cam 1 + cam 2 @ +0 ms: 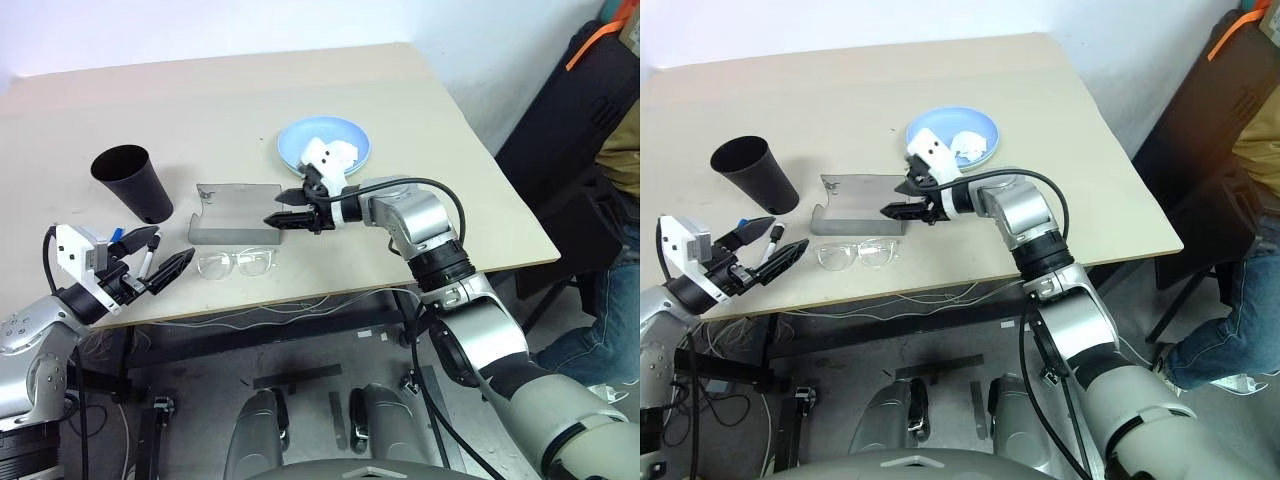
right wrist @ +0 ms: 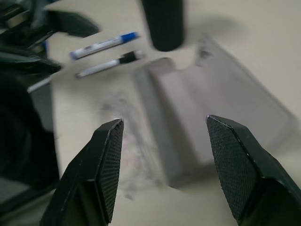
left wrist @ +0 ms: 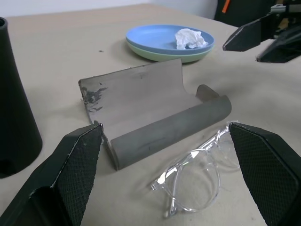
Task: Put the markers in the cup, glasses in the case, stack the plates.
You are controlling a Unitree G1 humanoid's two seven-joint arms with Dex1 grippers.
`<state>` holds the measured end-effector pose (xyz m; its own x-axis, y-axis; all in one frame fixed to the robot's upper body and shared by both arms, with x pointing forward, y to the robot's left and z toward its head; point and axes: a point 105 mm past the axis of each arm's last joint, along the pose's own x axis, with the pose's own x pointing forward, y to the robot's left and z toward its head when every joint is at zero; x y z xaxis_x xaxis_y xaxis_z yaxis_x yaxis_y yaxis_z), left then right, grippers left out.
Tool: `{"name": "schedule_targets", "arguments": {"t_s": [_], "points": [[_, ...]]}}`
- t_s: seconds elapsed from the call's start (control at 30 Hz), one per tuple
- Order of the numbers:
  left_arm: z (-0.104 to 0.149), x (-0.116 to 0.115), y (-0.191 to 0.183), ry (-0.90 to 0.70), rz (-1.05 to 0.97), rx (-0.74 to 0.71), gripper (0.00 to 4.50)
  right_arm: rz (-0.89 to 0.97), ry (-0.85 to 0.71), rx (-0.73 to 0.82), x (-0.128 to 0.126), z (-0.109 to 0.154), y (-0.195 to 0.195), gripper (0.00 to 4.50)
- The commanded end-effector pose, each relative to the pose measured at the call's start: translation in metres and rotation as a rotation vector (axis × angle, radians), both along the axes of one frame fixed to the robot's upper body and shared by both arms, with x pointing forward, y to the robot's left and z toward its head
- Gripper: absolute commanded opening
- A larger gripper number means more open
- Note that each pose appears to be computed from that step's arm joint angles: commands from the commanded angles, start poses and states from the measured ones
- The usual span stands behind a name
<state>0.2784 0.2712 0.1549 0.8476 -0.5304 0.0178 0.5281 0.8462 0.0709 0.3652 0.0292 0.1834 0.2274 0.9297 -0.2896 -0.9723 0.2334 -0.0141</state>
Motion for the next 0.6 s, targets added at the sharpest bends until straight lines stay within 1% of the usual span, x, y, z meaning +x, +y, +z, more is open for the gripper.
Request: {"name": "schedule_targets", "arguments": {"t_s": [0.03,0.13,0.23,0.37,0.5,0.6], "points": [[0.016,-0.01,0.012,-0.015,-0.005,0.014,4.5,0.084,-0.043,-0.034,-0.015,0.007,0.014,2.95],[0.013,-0.017,0.018,0.023,-0.007,0.034,4.5,0.14,-0.051,-0.078,-0.022,0.004,0.024,2.95],[0.008,-0.025,0.018,0.075,-0.035,0.03,4.5,0.19,-0.061,-0.128,-0.029,0.0,0.043,2.95],[0.002,-0.034,0.014,0.134,-0.068,0.044,4.5,0.201,-0.067,-0.184,-0.028,-0.007,0.062,2.95],[0.007,-0.038,0.013,0.106,-0.065,0.031,4.5,0.194,-0.06,-0.217,-0.025,-0.011,0.075,2.95],[0.006,-0.042,0.011,0.108,-0.068,0.056,4.5,0.197,-0.063,-0.251,-0.025,-0.014,0.082,2.95]]}}
